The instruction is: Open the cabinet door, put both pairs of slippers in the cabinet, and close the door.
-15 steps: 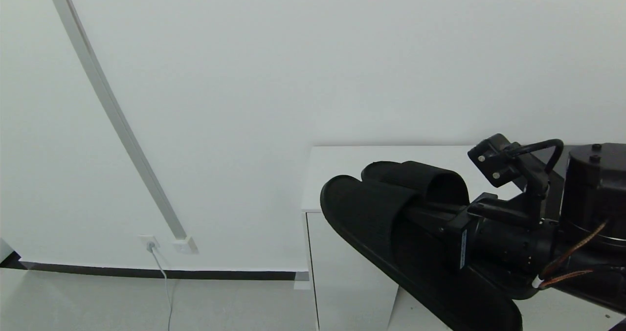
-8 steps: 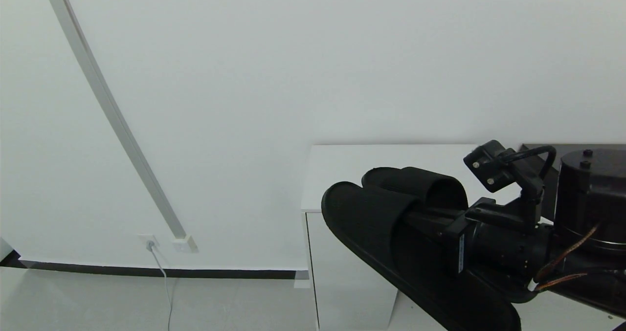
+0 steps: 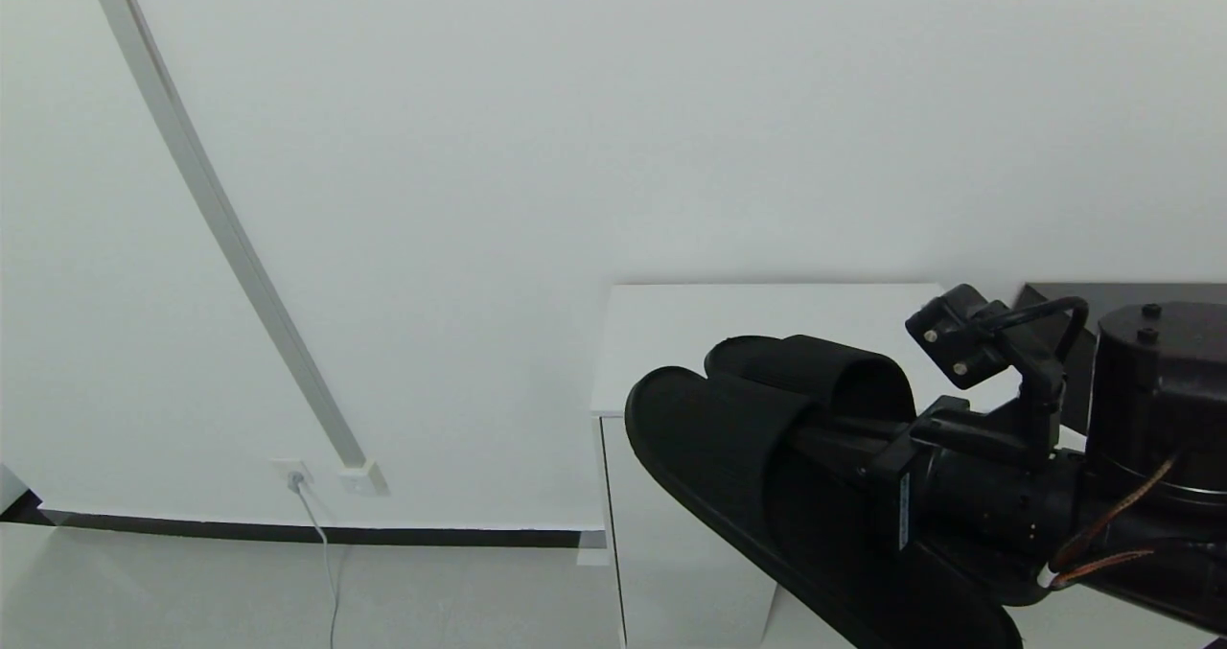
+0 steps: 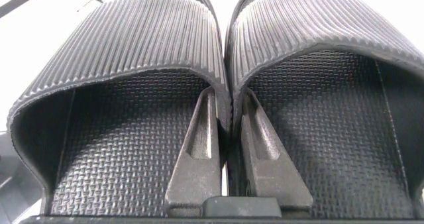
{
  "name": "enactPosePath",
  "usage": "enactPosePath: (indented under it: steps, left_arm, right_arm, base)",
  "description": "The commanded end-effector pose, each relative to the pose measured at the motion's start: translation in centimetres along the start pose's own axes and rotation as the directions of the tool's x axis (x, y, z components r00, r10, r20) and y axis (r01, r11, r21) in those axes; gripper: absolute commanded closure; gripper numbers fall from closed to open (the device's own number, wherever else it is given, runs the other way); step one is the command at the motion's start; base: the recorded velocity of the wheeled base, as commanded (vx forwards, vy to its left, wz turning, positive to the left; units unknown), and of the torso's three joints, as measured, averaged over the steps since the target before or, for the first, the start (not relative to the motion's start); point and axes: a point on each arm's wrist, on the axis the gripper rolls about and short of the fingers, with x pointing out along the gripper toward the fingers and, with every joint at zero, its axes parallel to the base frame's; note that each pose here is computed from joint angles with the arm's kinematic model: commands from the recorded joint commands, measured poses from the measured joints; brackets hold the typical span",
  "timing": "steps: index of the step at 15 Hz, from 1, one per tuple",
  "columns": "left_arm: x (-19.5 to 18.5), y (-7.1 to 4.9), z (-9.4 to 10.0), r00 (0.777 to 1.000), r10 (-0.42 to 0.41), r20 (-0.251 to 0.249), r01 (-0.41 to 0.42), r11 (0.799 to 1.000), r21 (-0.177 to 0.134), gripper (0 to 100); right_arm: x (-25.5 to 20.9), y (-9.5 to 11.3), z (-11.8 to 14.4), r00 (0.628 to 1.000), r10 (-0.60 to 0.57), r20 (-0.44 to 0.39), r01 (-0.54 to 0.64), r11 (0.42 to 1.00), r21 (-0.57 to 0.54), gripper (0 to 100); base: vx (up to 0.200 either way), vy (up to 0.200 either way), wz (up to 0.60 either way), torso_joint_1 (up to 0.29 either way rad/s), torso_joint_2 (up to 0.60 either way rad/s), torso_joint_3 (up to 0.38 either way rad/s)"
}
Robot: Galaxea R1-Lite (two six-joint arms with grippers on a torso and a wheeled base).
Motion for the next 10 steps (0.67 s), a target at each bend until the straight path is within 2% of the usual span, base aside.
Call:
enactPosePath:
  steps: [1, 10]
  left_arm:
    - [0.01, 0.00, 0.00, 1.000, 0.001, -0.001, -0.001, 1.000, 0.000, 100]
    - [0.01, 0.00, 0.00, 1.000, 0.000, -0.001, 0.000, 1.000, 0.000, 100]
  right_arm:
    - [0.02, -0.04, -0.33, 1.000, -0.001, -0.011, 0.001, 1.000, 0.000, 100]
    - [-0.11, -0.10, -1.14, 0.999, 0.000, -0.038, -0.001, 1.000, -0.008, 100]
  base:
    - [0.000, -0.200, 0.00, 0.002, 0.01, -0.002]
    - [0.000, -0.200, 0.00, 0.003, 0.00, 0.003]
